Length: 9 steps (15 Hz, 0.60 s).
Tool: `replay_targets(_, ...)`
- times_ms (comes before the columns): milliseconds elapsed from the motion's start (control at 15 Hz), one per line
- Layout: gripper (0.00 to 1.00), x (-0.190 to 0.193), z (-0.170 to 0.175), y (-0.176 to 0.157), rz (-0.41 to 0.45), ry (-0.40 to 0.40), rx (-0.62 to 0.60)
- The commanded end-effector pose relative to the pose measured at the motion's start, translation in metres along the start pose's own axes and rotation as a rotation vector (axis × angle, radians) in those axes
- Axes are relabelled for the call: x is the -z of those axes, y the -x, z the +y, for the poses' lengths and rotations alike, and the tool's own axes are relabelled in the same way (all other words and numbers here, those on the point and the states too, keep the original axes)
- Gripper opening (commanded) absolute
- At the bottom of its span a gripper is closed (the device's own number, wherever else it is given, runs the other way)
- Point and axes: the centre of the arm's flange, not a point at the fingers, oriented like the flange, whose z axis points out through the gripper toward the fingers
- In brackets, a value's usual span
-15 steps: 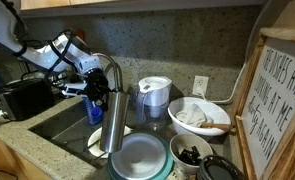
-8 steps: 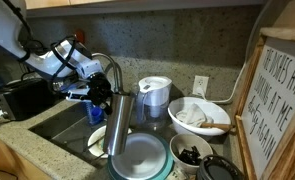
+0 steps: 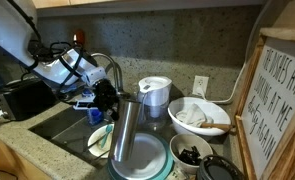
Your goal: Take the object in the sink and put it in the bowl on the counter
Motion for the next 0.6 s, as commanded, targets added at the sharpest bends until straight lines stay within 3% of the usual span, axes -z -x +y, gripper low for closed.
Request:
replay_targets(0,0.61,-0.007,-0.004,-0.005,0.066,0.005,-0.04)
replay_targets(533,0.61,-0.007,-0.032,0.014,0.154,-0.011,-0.066)
